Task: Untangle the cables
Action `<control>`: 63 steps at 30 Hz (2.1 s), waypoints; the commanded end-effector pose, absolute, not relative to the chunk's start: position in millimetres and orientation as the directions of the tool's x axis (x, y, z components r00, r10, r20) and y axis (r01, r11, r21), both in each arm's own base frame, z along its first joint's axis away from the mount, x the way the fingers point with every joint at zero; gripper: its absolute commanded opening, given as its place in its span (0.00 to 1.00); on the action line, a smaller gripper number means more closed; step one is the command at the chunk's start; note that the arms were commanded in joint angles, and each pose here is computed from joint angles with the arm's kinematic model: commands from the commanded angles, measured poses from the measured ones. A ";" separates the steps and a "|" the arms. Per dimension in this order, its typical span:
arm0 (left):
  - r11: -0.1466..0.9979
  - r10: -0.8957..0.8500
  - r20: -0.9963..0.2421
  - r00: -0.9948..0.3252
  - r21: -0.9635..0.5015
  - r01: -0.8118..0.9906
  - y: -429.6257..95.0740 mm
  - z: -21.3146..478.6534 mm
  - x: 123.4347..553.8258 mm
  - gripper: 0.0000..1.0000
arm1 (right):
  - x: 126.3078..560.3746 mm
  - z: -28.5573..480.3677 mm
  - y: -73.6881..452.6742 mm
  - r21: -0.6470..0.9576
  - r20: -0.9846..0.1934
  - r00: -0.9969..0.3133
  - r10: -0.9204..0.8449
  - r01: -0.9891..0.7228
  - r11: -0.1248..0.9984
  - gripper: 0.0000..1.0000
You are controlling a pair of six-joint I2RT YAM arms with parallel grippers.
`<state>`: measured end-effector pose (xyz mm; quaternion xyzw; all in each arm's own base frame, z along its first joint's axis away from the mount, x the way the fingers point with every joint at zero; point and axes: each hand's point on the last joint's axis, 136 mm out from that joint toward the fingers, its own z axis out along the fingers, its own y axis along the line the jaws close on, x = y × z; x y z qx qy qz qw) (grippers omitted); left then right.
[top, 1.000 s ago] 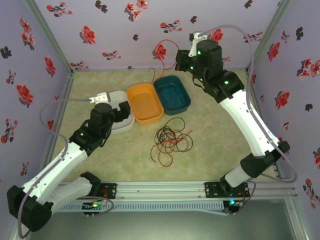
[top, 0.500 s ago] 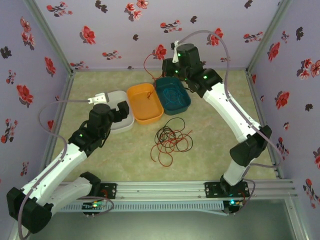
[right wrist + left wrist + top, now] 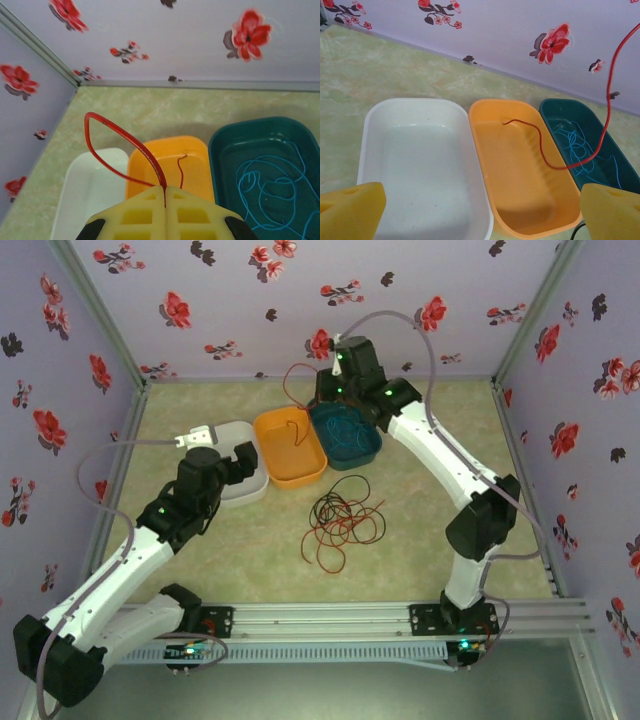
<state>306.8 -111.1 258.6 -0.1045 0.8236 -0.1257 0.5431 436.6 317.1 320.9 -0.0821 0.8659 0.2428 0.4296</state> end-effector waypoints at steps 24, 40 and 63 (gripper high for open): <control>0.945 -0.313 -0.856 -0.412 -0.324 -0.046 -113.0 247.3 312.0 1.00 | 467.8 151.8 366.4 0.146 -0.609 -0.773 -0.180 -0.332 0.932 0.00; 0.947 -0.303 -0.846 -0.439 -0.318 -0.040 -117.9 240.1 315.0 1.00 | 467.5 123.2 371.8 0.034 -0.566 -0.767 -0.302 -0.388 0.921 0.35; 0.938 -0.150 -0.788 -0.597 -0.305 0.167 -182.5 209.8 312.1 1.00 | 363.9 206.0 211.2 0.038 -0.714 -0.699 0.028 0.000 0.999 0.99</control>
